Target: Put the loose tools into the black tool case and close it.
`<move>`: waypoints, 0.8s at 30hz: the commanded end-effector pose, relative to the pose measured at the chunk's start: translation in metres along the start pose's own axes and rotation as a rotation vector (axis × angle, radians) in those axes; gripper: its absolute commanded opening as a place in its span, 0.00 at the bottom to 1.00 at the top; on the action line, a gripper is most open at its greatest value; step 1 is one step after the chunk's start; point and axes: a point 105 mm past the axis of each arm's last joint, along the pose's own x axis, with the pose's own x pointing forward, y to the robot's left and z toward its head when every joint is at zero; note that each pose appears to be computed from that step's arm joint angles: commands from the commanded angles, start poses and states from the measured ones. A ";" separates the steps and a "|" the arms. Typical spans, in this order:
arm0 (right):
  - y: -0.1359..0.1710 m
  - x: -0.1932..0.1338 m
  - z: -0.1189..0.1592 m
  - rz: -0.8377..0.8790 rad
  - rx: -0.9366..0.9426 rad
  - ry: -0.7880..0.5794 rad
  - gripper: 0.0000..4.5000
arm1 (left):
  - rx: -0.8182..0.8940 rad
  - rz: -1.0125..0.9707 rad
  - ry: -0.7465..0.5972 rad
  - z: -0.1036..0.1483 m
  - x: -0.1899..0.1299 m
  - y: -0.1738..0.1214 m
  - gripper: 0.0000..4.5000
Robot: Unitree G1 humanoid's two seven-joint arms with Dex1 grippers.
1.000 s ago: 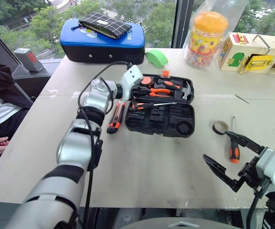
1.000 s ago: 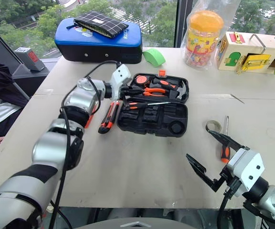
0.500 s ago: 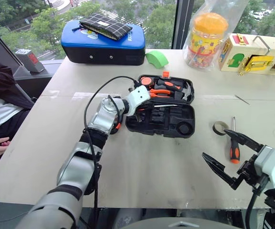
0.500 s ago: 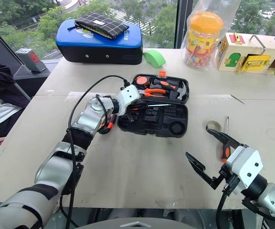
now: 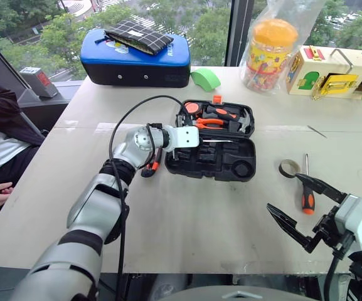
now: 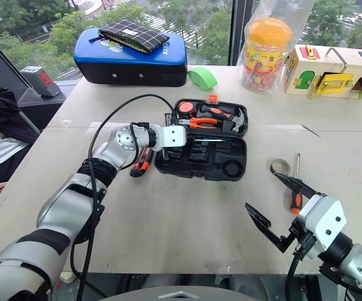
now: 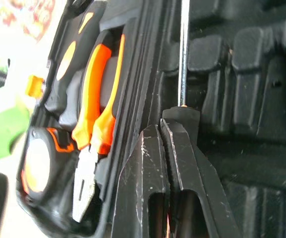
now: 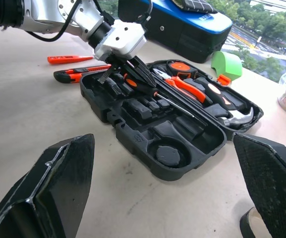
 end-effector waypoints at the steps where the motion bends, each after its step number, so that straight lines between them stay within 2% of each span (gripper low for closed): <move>1: 0.000 -0.001 0.009 0.004 -0.028 -0.026 1.00 | 0.110 -0.126 0.029 -0.008 0.004 -0.029 0.01; 9: -0.003 0.000 0.009 0.002 -0.032 -0.027 1.00 | 0.200 -0.133 -0.045 0.003 0.005 -0.032 0.01; 11: -0.003 0.000 0.009 0.002 -0.030 -0.028 1.00 | 0.157 -0.140 -0.063 0.003 0.004 -0.034 0.01; 13: -0.004 0.002 0.008 0.004 -0.029 -0.029 1.00 | -0.163 -0.118 -0.087 0.002 0.008 -0.027 0.01; 15: -0.005 0.003 0.009 0.005 -0.030 -0.032 1.00 | -0.403 -0.124 -0.117 0.001 0.009 -0.023 0.01; 19: -0.005 0.004 0.009 0.010 -0.028 -0.036 1.00 | -0.613 -0.090 -0.195 0.009 0.007 -0.008 0.01; 24: -0.004 0.004 0.009 0.011 -0.023 -0.035 1.00 | -1.012 -0.049 -0.382 0.023 -0.011 0.025 0.01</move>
